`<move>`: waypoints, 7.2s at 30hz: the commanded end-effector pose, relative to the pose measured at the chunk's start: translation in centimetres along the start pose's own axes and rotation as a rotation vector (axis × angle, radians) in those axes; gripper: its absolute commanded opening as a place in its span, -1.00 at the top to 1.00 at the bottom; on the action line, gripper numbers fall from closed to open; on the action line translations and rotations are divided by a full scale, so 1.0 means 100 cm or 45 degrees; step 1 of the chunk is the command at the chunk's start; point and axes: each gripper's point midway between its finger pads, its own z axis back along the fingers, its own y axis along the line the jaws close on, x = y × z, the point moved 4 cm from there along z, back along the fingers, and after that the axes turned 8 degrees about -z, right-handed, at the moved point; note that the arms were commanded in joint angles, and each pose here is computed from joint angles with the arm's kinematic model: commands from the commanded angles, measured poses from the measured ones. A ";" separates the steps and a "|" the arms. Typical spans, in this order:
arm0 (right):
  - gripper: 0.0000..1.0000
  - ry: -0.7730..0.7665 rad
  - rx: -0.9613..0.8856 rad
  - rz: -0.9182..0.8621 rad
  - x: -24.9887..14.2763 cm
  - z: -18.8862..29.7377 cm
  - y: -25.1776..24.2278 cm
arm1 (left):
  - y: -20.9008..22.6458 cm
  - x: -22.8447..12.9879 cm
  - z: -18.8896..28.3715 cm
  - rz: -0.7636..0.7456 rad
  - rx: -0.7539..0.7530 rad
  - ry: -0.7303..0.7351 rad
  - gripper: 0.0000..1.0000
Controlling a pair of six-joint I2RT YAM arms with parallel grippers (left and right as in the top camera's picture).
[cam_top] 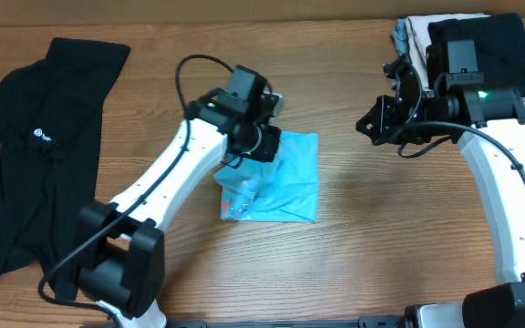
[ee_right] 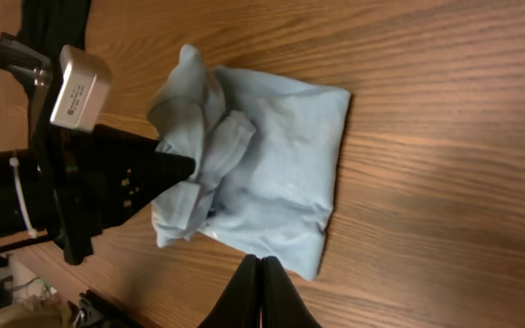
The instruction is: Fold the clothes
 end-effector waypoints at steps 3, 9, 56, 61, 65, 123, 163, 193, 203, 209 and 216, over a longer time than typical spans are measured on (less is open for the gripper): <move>0.92 -0.027 0.012 0.038 0.002 0.008 0.003 | -0.031 0.010 -0.029 -0.083 -0.048 -0.016 0.69; 0.92 -0.026 0.011 0.041 0.002 0.008 0.003 | -0.080 0.021 -0.052 -0.220 -0.220 -0.099 -1.00; -0.35 0.245 -0.266 0.452 -0.086 -0.237 0.100 | 0.229 0.027 0.158 0.699 0.451 -0.283 -0.99; -0.27 0.248 -0.310 0.479 -0.095 -0.255 0.098 | 0.230 0.027 0.158 0.692 0.456 -0.279 -1.00; -0.02 0.192 -0.341 0.465 -0.090 -0.258 0.097 | 0.230 0.027 0.158 0.693 0.456 -0.278 -1.00; -0.13 0.324 -0.843 -0.086 -0.085 -0.115 0.013 | 0.232 0.021 0.157 0.619 0.491 -0.228 -1.00; 0.49 0.274 -0.653 0.798 -0.061 -0.238 0.036 | 0.232 0.021 0.157 0.621 0.490 -0.227 -1.00; 0.89 0.115 -0.558 -0.067 0.041 -0.110 -0.028 | 0.231 0.020 0.156 0.623 0.489 -0.219 -0.99; -0.62 0.326 -0.614 -0.232 0.013 -0.087 -0.054 | 0.231 0.020 0.157 0.623 0.490 -0.219 -1.00; -1.00 0.443 -0.399 -0.212 -0.001 -0.101 -0.039 | 0.231 0.020 0.156 0.623 0.489 -0.219 -1.00; -1.00 0.527 -0.207 -0.250 -0.026 -0.139 -0.048 | 0.231 0.020 0.157 0.623 0.490 -0.219 -1.00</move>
